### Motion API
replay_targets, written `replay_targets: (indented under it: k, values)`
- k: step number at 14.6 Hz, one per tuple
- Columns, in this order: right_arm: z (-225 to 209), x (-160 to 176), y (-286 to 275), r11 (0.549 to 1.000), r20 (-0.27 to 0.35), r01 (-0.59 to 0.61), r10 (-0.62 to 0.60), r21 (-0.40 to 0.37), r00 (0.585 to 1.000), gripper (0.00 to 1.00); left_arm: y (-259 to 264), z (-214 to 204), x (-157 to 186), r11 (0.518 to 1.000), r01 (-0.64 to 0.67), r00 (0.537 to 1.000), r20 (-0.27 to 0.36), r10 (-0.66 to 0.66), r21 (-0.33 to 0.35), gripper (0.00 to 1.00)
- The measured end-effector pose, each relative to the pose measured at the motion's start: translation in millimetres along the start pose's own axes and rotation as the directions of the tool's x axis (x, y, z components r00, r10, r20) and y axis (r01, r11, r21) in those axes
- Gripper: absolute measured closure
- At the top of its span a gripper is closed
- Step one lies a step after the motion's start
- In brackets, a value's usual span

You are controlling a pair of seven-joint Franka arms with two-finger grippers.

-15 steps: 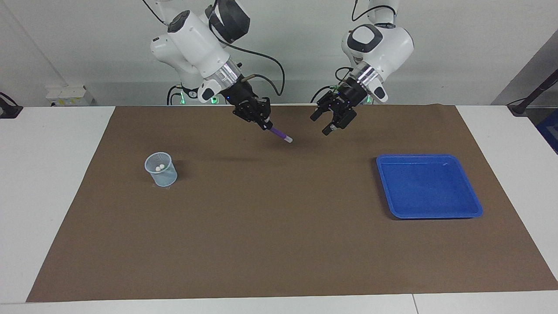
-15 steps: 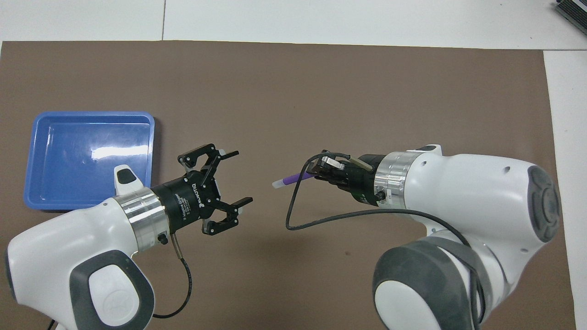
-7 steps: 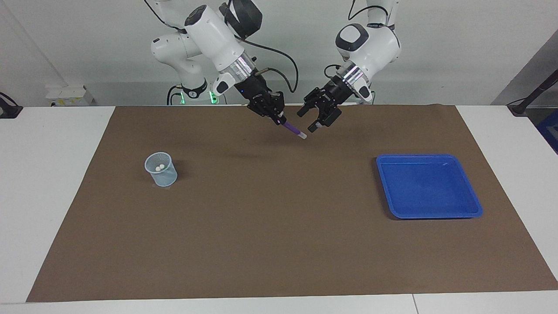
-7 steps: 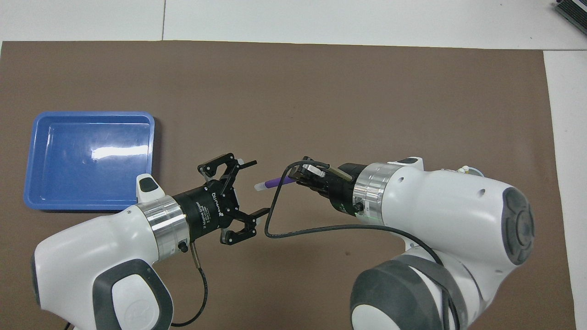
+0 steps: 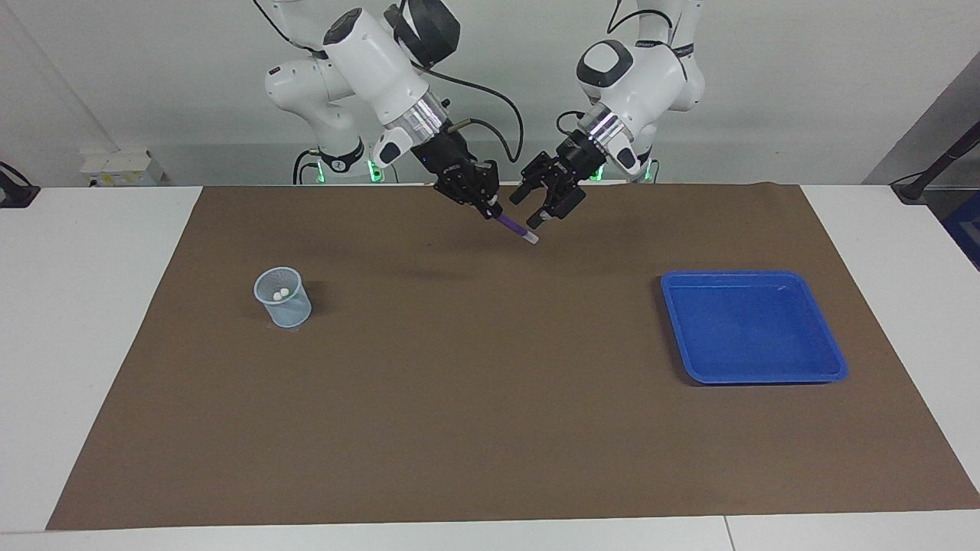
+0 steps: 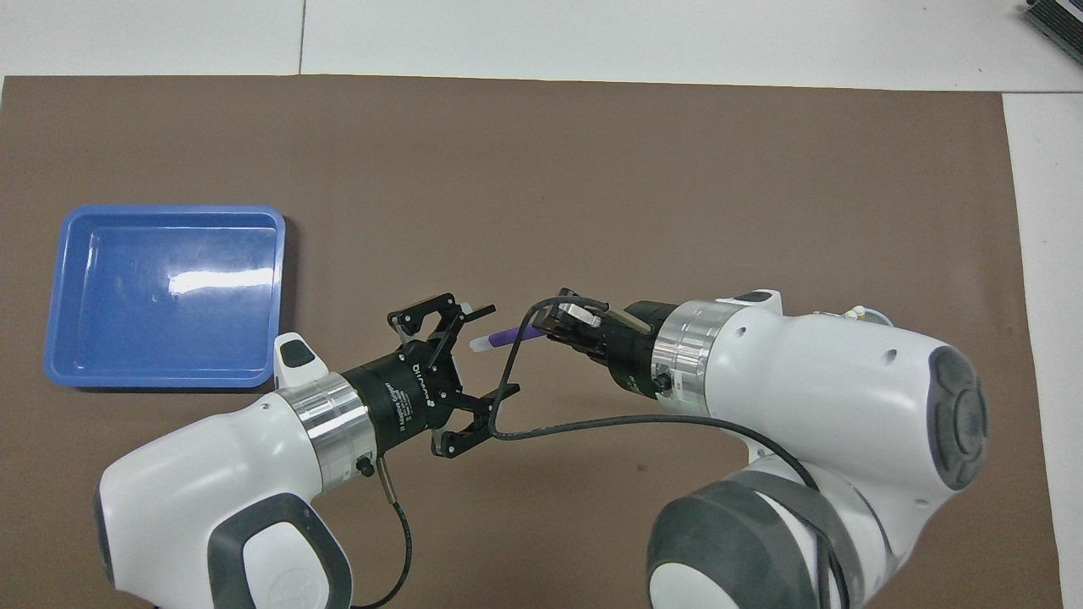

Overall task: Right arm passes pens to left for tray arrangement
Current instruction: 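Lift the purple pen and carry it toward the open left gripper, then close the left gripper on the purple pen held by the right gripper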

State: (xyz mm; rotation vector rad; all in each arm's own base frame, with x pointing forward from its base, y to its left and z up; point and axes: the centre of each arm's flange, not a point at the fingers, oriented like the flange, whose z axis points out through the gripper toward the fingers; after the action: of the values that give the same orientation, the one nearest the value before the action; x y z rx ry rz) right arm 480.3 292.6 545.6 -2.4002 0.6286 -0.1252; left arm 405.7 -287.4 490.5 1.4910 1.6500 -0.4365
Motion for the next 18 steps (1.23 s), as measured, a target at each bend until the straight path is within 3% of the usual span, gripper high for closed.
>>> replay_targets:
  k: [6,7,10,11,16,18]
  values:
    - [-1.4,-0.6,-1.7,0.999,0.007,-0.023,0.022,0.025,1.0,0.82,-12.5,16.5,-0.4,1.0,-0.001,1.0,-0.017,0.001,-0.003,0.1]
    - [-1.4,-0.7,-1.8,0.999,0.007,-0.022,0.022,0.025,1.0,0.82,-12.7,16.7,-0.7,1.0,-0.001,1.0,-0.017,0.001,-0.002,0.16]
    - [-1.6,-0.8,-1.8,0.999,0.007,-0.022,0.022,0.026,1.0,0.82,-12.9,17.2,-0.3,1.0,-0.001,1.0,-0.017,0.001,-0.001,0.19]
    - [-1.4,-0.9,-1.7,0.999,0.008,-0.022,0.022,0.025,1.0,0.82,-12.8,17.4,0.0,1.0,0.0,1.0,-0.018,0.0,-0.001,0.24]
    - [1.8,-3.7,5.2,1.0,0.017,-0.026,0.025,0.011,1.0,0.82,-3.0,12.2,3.7,0.999,0.013,1.0,-0.021,-0.014,-0.033,0.81]
    - [-0.3,-4.5,4.8,1.0,0.015,-0.025,0.025,0.015,1.0,0.82,-2.4,12.0,2.2,0.999,0.013,1.0,-0.019,-0.013,-0.034,0.81]
